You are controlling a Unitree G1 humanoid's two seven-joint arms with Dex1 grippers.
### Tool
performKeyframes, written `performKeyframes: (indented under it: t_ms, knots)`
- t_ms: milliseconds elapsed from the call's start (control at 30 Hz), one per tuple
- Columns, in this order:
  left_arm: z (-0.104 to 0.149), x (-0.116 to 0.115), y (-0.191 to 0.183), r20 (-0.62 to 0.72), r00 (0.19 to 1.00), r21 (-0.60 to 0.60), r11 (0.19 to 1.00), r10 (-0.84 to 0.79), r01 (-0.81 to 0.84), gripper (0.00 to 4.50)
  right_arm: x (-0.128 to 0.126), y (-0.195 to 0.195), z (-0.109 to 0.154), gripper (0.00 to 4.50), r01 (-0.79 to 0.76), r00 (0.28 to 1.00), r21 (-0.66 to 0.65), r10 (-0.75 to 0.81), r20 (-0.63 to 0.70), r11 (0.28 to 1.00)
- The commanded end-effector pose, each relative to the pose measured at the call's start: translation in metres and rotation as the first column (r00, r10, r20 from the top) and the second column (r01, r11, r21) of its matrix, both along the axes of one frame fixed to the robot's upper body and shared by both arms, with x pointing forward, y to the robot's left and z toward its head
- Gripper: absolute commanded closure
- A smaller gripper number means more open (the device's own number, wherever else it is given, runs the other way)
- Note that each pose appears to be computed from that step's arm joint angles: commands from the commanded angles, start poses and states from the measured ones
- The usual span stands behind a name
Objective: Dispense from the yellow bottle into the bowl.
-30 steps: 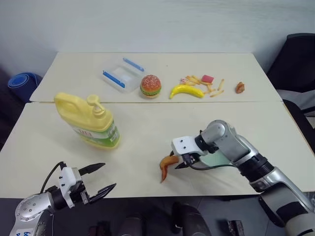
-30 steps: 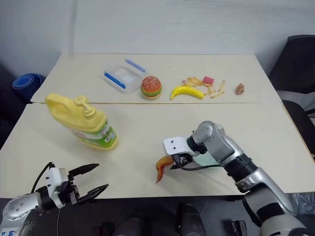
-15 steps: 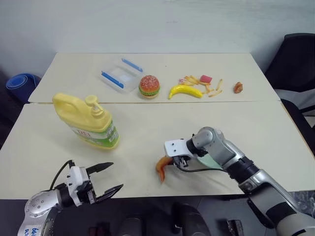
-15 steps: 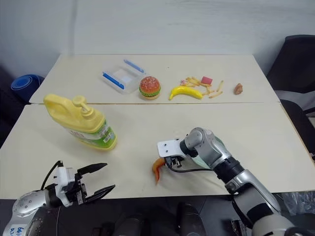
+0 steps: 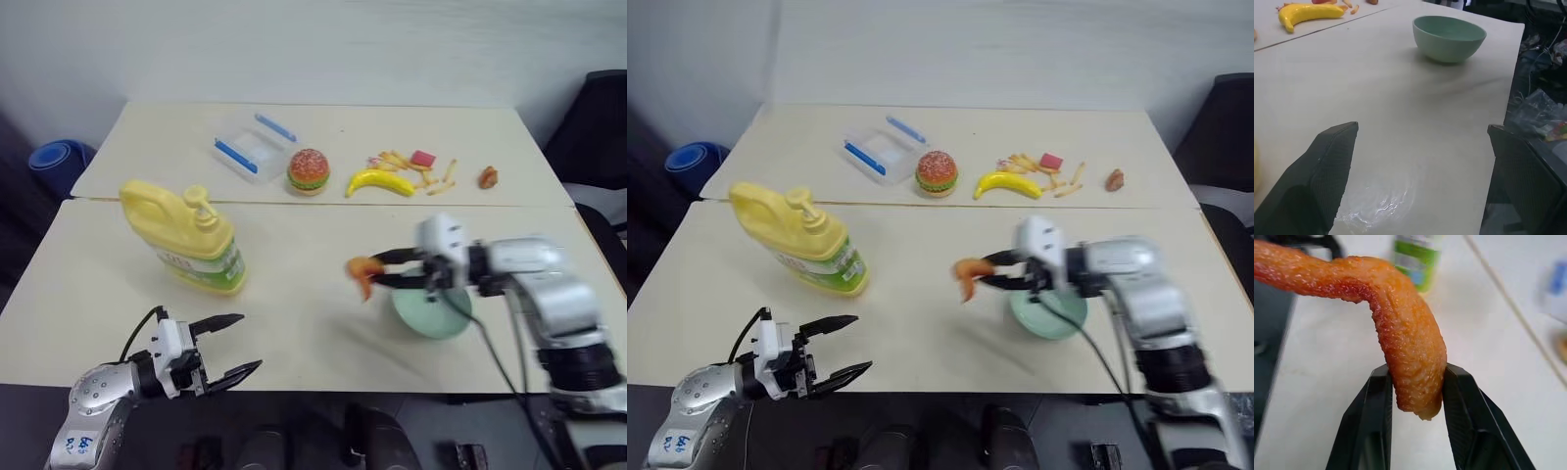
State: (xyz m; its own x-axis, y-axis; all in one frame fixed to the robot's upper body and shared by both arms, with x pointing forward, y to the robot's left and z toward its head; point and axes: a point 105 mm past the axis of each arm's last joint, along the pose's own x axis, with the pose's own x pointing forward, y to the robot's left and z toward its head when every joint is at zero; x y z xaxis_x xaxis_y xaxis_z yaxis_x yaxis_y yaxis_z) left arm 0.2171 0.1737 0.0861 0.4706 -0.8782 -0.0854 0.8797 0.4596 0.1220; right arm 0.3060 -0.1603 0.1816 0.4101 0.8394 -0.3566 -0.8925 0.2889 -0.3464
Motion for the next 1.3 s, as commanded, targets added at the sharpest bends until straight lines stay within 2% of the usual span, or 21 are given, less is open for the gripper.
performKeyframes:
  t_ms: [33, 67, 100, 167, 200, 333, 433, 467, 567, 600, 700, 767, 867, 967, 1033, 1100, 1300]
  knots:
    - [0.013, -0.001, -0.009, 0.033, 0.999, -0.03, 0.999, -0.039, 0.04, 0.0, 0.006, -0.062, 0.015, 3.38, 0.209, 0.976, -0.027, -0.207, 0.073, 0.977]
    - [0.016, -0.001, -0.015, 0.032, 0.998, -0.041, 0.997, -0.063, 0.064, 0.0, 0.013, -0.11, 0.007, 3.38, 0.376, 0.924, -0.067, -0.369, 0.097, 0.924]
    - [0.017, 0.0, -0.02, 0.034, 0.996, -0.048, 0.995, -0.082, 0.084, 0.0, 0.012, -0.152, -0.007, 3.38, 0.488, 0.872, -0.161, -0.471, 0.133, 0.858]
    - [0.019, 0.0, -0.027, 0.032, 0.994, -0.053, 0.993, -0.107, 0.108, 0.0, -0.001, -0.2, -0.034, 3.38, 0.565, 0.823, -0.307, -0.548, 0.148, 0.766]
    - [0.019, 0.0, -0.027, 0.031, 0.994, -0.051, 0.993, -0.109, 0.111, 0.0, -0.003, -0.206, -0.041, 3.38, 0.57, 0.819, -0.327, -0.556, 0.144, 0.754]
    - [0.024, 0.007, -0.03, 0.042, 0.993, -0.05, 0.992, -0.113, 0.115, 0.0, 0.004, -0.231, -0.075, 3.38, 0.682, 0.718, -0.315, -0.686, 0.117, 0.66]
    - [0.028, 0.01, -0.029, 0.05, 0.993, -0.057, 0.992, -0.108, 0.111, 0.0, 0.007, -0.239, -0.085, 3.38, 0.723, 0.672, -0.306, -0.734, 0.102, 0.619]
    - [0.029, 0.011, -0.029, 0.051, 0.993, -0.057, 0.993, -0.105, 0.108, 0.0, 0.007, -0.239, -0.087, 3.06, 0.728, 0.666, -0.297, -0.74, 0.092, 0.618]
    - [0.03, 0.012, -0.026, 0.047, 0.995, -0.056, 0.994, -0.092, 0.094, 0.0, 0.006, -0.236, -0.081, 2.18, 0.714, 0.689, -0.258, -0.72, 0.09, 0.651]
    - [0.03, 0.012, -0.025, 0.046, 0.995, -0.055, 0.995, -0.087, 0.089, 0.0, 0.004, -0.232, -0.075, 1.77, 0.698, 0.709, -0.233, -0.699, 0.092, 0.677]
    - [0.031, 0.013, -0.021, 0.046, 0.996, -0.047, 0.996, -0.072, 0.074, 0.0, -0.007, -0.207, -0.047, 0.74, 0.584, 0.812, -0.103, -0.578, 0.083, 0.805]
    - [0.031, 0.014, -0.019, 0.052, 0.997, -0.045, 0.997, -0.062, 0.064, 0.0, -0.017, -0.186, -0.03, 0.01, 0.512, 0.858, -0.034, -0.509, 0.072, 0.858]
    - [0.031, 0.015, -0.017, 0.058, 0.997, -0.045, 0.997, -0.058, 0.06, 0.0, -0.036, -0.139, -0.02, 0.01, 0.391, 0.921, 0.033, -0.391, -0.009, 0.92]
    - [0.029, 0.012, -0.017, 0.055, 0.994, -0.038, 0.995, -0.092, 0.094, 0.0, -0.061, -0.087, -0.032, 0.01, 0.26, 0.961, 0.052, -0.253, -0.115, 0.964]
    - [0.027, 0.011, -0.018, 0.052, 0.992, -0.03, 0.993, -0.113, 0.115, 0.0, -0.069, -0.068, -0.039, 0.01, 0.235, 0.962, 0.067, -0.222, -0.158, 0.97]
    - [0.026, 0.011, -0.018, 0.055, 0.992, -0.03, 0.993, -0.115, 0.117, 0.0, -0.07, -0.057, -0.053, 0.01, 0.242, 0.957, 0.056, -0.228, -0.181, 0.969]
    - [0.025, 0.014, -0.013, 0.067, 0.993, -0.023, 0.995, -0.096, 0.098, 0.0, -0.05, -0.031, -0.095, 0.01, 0.316, 0.936, 0.028, -0.307, -0.174, 0.948]
